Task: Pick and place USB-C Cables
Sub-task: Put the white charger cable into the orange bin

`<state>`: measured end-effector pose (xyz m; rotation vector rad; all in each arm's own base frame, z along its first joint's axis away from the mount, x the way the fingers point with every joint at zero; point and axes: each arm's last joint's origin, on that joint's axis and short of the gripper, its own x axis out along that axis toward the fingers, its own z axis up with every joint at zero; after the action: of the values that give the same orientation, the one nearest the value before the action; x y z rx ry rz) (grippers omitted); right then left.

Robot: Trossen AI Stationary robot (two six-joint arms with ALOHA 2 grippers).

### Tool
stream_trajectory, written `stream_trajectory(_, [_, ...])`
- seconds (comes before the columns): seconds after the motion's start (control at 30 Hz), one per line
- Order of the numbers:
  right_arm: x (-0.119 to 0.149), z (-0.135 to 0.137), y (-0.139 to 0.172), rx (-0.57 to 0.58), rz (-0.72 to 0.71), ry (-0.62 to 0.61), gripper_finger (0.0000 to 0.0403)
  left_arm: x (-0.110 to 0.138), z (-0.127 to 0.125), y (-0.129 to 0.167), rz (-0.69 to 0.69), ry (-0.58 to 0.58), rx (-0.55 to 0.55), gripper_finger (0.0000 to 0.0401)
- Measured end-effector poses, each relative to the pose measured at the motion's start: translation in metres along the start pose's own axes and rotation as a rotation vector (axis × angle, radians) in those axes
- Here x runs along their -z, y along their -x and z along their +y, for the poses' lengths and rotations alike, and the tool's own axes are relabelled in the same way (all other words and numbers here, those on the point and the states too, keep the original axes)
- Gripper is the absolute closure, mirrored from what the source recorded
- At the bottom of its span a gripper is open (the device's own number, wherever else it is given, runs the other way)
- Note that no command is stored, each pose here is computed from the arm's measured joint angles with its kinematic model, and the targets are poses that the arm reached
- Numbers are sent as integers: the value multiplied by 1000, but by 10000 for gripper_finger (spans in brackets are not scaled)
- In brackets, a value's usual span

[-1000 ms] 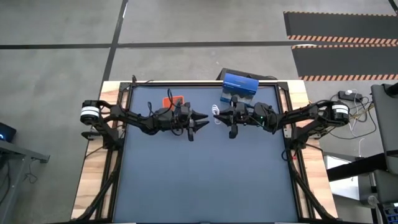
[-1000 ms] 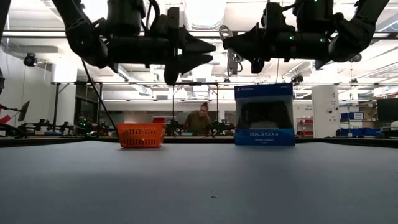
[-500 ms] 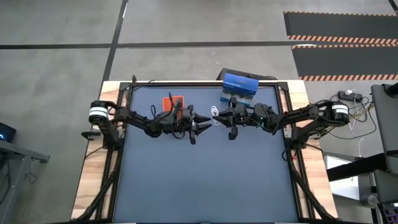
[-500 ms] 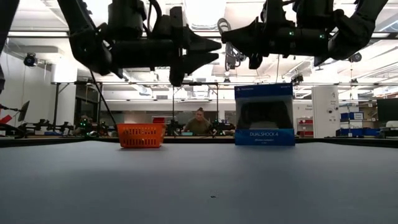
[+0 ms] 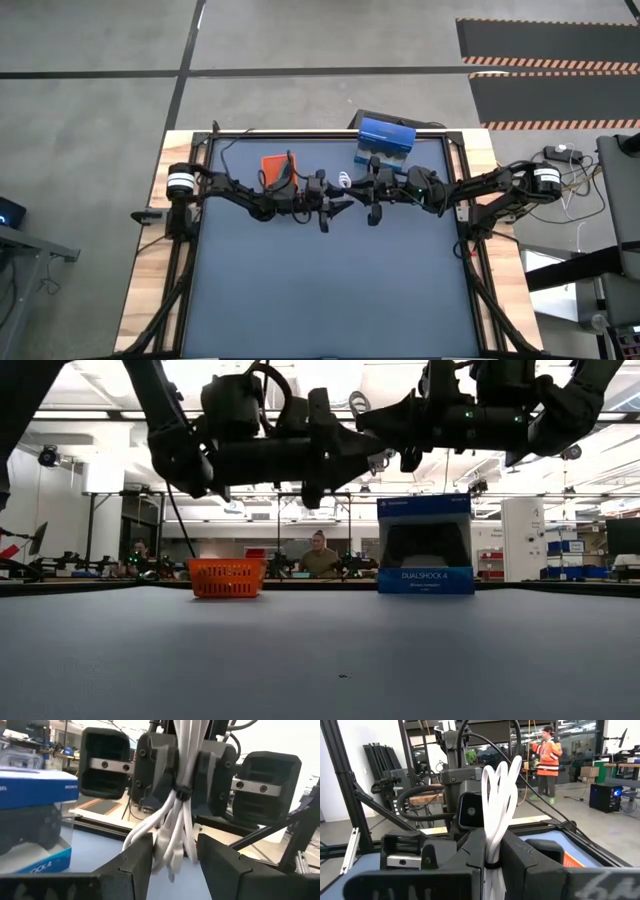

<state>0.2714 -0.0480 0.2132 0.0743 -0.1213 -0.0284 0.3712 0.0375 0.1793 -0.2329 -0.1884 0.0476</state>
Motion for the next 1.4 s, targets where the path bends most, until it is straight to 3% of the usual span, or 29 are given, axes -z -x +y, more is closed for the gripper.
stream_trajectory(0.3, [2, 0, 0, 2, 20, -3, 374, -3, -1, 0, -9, -50, 9, 268])
stream_trajectory(0.67, [2, 0, 0, 1, 23, -2, 374, -3, -1, 0, -9, -53, 4, 373])
stream_trajectory(0.8, [2, 0, 0, 1, 24, -3, 369, -3, -1, 0, -8, -53, 4, 376])
stream_trajectory(1.4, [3, 0, 0, 6, 32, -4, 217, -3, -1, 1, -9, -44, 12, 374])
